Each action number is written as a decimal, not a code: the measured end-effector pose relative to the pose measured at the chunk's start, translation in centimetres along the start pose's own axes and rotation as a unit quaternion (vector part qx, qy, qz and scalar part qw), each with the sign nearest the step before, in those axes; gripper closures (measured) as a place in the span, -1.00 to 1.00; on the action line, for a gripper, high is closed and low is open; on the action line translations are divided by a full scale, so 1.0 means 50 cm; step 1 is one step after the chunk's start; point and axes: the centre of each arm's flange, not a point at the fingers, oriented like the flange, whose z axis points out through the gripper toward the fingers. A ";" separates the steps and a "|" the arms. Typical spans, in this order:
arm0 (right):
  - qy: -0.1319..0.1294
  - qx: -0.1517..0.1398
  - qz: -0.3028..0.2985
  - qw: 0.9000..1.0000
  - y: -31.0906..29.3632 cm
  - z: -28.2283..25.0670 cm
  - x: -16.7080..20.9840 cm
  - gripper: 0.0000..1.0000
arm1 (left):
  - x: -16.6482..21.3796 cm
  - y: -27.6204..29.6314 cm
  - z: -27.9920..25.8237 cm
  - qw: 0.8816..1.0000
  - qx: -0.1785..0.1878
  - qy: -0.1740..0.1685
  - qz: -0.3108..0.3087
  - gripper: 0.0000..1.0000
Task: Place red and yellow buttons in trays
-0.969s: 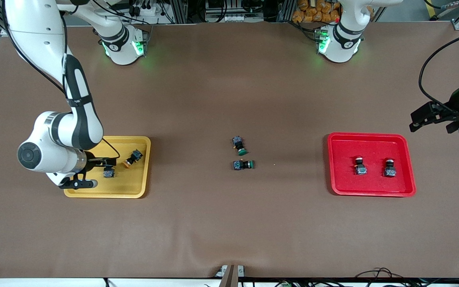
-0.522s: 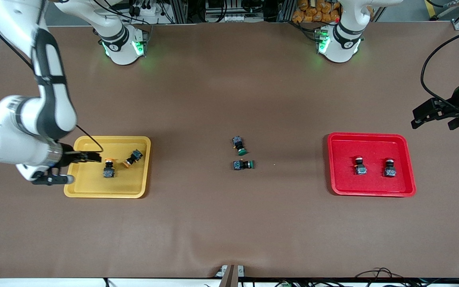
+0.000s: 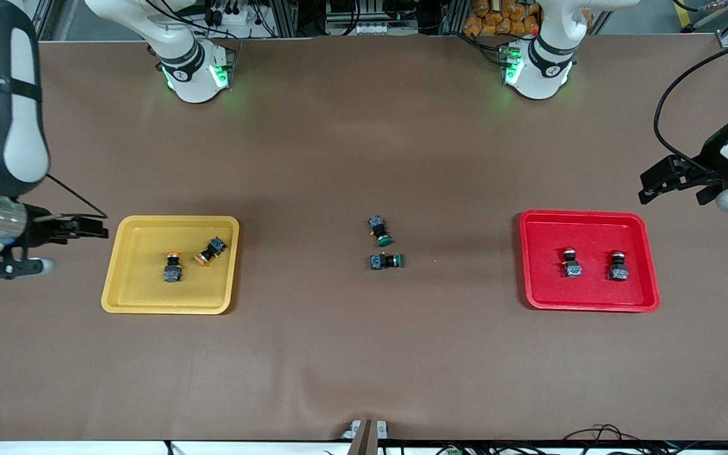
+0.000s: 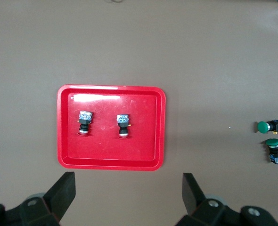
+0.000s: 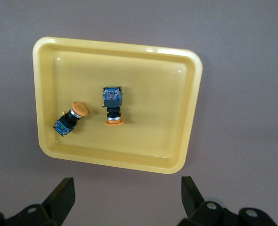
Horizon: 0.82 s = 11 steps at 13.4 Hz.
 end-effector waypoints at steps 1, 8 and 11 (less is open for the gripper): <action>0.007 -0.001 -0.001 1.000 0.004 -0.017 -0.006 -1.00 | 0.001 0.002 -0.005 1.000 0.000 0.002 0.001 -1.00; 0.057 -0.002 -0.025 0.998 -0.020 -0.184 -0.087 -1.00 | 0.004 0.006 -0.033 1.000 -0.001 0.017 0.002 -1.00; 0.078 -0.006 -0.011 0.997 -0.053 -0.267 -0.149 -1.00 | 0.004 0.006 -0.034 1.000 -0.001 0.018 0.002 -1.00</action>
